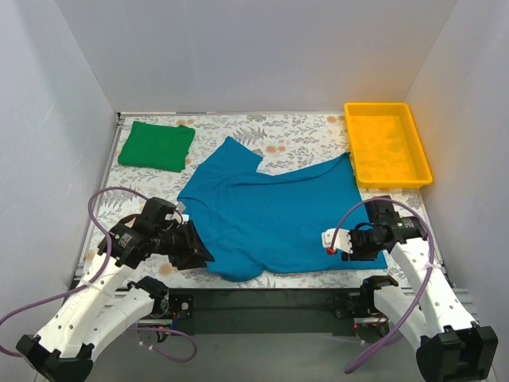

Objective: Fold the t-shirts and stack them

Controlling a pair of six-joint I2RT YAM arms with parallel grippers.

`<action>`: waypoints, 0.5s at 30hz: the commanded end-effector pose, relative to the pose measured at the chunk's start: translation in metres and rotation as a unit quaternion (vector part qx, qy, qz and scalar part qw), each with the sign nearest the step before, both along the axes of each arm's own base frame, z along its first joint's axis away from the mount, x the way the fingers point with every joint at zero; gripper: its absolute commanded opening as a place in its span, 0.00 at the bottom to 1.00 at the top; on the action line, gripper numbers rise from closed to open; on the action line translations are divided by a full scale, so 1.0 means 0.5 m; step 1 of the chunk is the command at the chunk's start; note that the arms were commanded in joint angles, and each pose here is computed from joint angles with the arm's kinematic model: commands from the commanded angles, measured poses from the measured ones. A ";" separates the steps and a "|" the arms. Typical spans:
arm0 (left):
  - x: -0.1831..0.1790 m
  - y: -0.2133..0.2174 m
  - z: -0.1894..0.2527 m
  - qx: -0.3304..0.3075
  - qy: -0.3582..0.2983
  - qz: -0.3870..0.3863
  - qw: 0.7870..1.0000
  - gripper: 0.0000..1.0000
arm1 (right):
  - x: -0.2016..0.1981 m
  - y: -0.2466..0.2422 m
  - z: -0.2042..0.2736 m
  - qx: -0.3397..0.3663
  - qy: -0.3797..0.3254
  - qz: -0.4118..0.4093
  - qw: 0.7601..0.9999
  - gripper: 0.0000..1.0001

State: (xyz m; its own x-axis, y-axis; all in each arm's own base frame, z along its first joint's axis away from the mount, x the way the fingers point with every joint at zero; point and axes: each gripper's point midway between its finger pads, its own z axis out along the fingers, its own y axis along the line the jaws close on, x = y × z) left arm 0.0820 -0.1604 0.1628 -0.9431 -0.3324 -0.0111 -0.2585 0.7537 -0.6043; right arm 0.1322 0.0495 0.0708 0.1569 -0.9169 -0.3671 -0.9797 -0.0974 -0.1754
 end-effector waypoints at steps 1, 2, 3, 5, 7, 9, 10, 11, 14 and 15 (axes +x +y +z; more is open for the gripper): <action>0.032 -0.026 0.065 -0.032 -0.065 -0.036 0.997 0.38 | 0.044 0.027 0.080 0.044 -0.035 -0.039 0.998 0.46; 0.052 -0.023 0.075 -0.019 -0.088 -0.033 0.995 0.47 | 0.064 0.036 0.110 0.057 -0.050 -0.049 0.996 0.49; 0.087 -0.018 0.084 0.002 -0.123 -0.027 0.992 0.50 | 0.076 0.042 0.117 0.067 -0.044 -0.061 0.995 0.50; 0.132 -0.019 0.092 0.019 -0.164 -0.020 0.986 0.52 | 0.101 0.071 0.142 0.108 -0.041 -0.082 0.990 0.54; 0.211 -0.035 0.095 0.031 -0.228 -0.016 0.973 0.54 | 0.122 0.102 0.141 0.151 -0.009 -0.114 0.982 0.54; 0.311 -0.066 0.095 0.042 -0.297 -0.017 0.954 0.58 | 0.182 0.130 0.147 0.192 -0.010 -0.141 0.971 0.55; 0.357 -0.063 0.092 0.070 -0.338 -0.032 0.938 0.60 | 0.195 0.150 0.153 0.227 0.017 -0.172 0.958 0.55; 0.402 -0.071 0.087 0.087 -0.363 -0.048 0.926 0.61 | 0.216 0.162 0.157 0.249 0.024 -0.185 0.950 0.54; 0.577 -0.093 0.072 0.131 -0.406 -0.087 0.900 0.61 | 0.263 0.204 0.183 0.339 0.095 -0.201 0.914 0.56; 0.614 -0.095 0.065 0.135 -0.404 -0.091 0.900 0.62 | 0.279 0.191 0.172 0.355 0.125 -0.221 0.900 0.56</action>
State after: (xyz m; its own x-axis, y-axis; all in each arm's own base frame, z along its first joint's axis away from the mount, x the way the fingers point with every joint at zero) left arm 0.2971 -0.2082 0.1641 -0.8280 -0.1337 -0.5446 0.1656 0.8695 -0.4653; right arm 0.2369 0.1222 0.1167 -0.2655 -0.6397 -0.7213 -0.9422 0.3307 0.0535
